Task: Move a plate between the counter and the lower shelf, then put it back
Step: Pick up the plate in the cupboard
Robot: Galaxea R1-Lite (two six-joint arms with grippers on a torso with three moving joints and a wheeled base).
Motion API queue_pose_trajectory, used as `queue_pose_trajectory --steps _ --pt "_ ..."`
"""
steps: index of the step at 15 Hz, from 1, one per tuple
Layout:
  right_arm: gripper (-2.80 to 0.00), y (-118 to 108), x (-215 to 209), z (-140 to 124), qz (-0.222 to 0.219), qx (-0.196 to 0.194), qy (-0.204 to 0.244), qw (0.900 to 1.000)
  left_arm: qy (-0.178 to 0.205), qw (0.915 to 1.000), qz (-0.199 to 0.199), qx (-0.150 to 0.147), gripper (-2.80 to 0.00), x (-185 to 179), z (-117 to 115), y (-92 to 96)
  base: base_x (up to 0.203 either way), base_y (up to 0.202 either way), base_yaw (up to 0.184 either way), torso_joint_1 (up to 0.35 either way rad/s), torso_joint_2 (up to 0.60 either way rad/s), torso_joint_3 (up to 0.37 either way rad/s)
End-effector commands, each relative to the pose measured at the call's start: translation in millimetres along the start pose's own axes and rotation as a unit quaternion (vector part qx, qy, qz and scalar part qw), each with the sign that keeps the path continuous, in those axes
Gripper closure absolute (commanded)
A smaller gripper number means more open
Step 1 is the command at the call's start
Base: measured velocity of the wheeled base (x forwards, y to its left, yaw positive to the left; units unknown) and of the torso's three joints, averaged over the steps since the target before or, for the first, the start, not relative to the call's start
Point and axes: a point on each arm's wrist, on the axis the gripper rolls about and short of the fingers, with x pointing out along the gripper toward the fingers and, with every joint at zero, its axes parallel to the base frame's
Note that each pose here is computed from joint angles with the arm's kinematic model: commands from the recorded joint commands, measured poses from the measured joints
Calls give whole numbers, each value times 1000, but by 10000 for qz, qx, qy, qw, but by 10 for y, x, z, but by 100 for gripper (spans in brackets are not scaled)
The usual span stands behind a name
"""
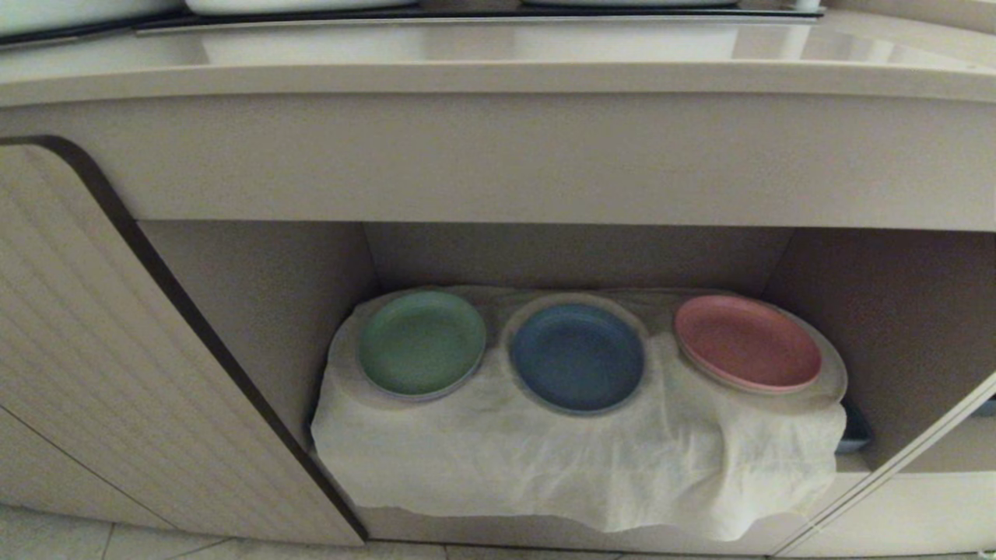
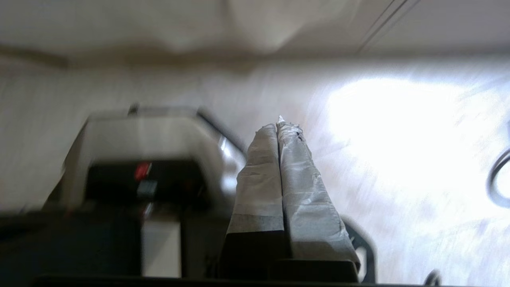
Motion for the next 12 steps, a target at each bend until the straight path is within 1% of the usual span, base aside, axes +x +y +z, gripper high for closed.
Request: queue_pose_trajectory --steps 1,3,6,8,9,12 --pt "0 -30 -149 -173 -147 -77 -789 9967 -2 10000 0 -2 0 0 0 0 0 0 0 0 0 0" --pt "0 -58 -208 -338 -234 -248 -1469 9886 -2 10000 0 0 0 0 0 0 0 0 0 0 0 0" --pt "0 -103 -216 -634 -280 -571 -2228 9728 -2 10000 0 -7 0 0 0 0 0 0 0 0 0 0" --pt "0 -131 -124 -794 -272 -636 -2728 9596 -2 10000 0 -6 0 0 0 0 0 0 0 0 0 0" --pt "0 -134 -99 -818 -251 -638 -3064 9494 -2 10000 0 0 0 0 0 0 0 0 0 0 0 0" --pt "0 -141 -67 -961 -159 -633 -3449 9364 -2 10000 0 -4 0 0 0 0 0 0 0 0 0 0"
